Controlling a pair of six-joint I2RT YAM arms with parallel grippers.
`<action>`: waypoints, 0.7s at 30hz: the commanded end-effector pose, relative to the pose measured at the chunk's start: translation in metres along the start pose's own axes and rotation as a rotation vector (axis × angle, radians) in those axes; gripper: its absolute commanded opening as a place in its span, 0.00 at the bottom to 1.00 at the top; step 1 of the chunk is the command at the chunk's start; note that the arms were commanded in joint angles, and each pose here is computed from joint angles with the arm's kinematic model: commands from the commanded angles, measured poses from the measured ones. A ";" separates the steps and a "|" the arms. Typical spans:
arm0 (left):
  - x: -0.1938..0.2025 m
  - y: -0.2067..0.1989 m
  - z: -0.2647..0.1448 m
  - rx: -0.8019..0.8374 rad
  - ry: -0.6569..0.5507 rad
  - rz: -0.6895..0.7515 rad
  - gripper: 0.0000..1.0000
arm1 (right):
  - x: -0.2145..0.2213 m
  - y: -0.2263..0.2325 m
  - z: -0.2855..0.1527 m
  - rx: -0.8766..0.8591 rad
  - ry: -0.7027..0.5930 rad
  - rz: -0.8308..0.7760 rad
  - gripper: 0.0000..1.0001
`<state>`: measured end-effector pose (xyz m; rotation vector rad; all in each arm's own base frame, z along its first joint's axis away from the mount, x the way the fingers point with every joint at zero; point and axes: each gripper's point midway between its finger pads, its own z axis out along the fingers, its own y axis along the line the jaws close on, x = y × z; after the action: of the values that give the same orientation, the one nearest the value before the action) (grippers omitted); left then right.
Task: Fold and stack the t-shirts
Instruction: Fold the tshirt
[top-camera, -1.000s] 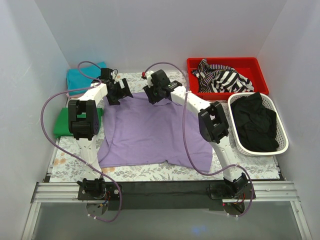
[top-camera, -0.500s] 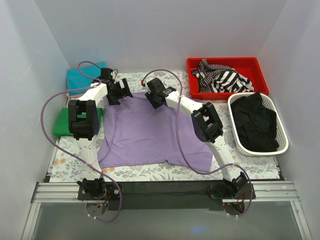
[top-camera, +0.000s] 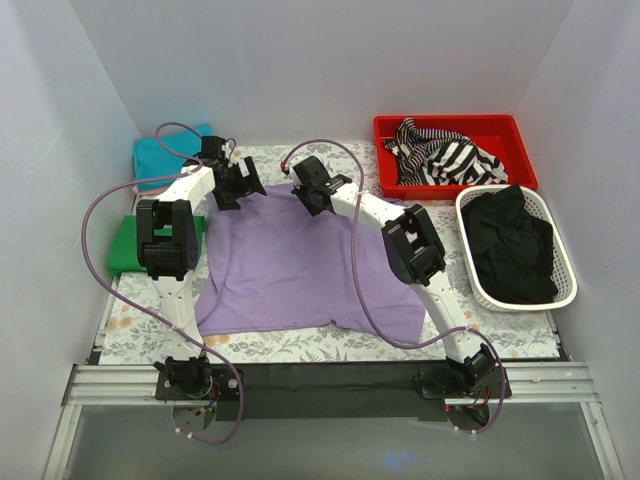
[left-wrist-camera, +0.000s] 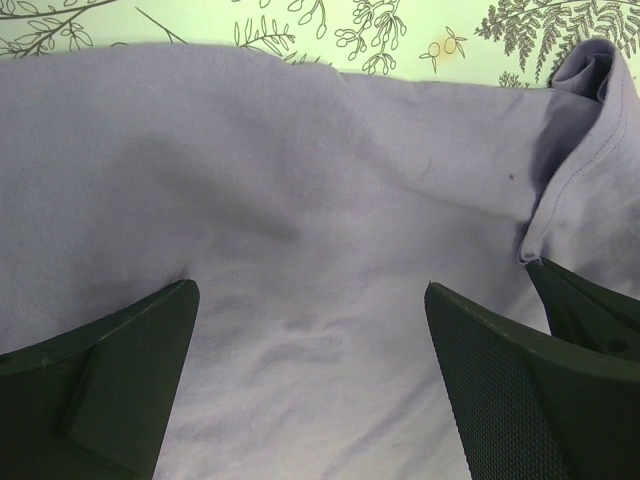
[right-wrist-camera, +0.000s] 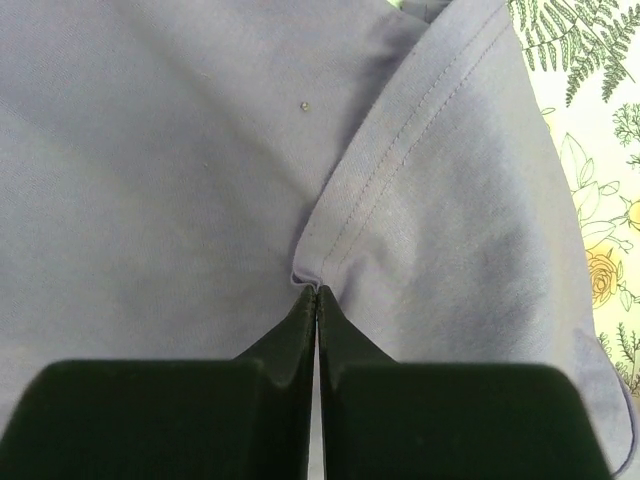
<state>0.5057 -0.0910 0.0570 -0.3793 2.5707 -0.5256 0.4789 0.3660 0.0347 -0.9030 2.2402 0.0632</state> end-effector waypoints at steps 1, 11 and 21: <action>-0.001 0.002 -0.002 0.000 -0.002 0.000 0.96 | -0.028 -0.003 -0.022 0.003 -0.081 -0.013 0.01; -0.002 0.001 -0.004 0.003 -0.006 0.006 0.95 | -0.084 -0.042 -0.109 0.113 -0.238 -0.008 0.01; -0.003 0.001 -0.013 -0.006 -0.018 0.012 0.95 | -0.055 -0.068 -0.158 0.200 -0.204 0.038 0.01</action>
<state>0.5039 -0.0907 0.0547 -0.3814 2.5772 -0.5249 0.4597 0.3227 0.1848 -0.7735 2.0341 -0.0031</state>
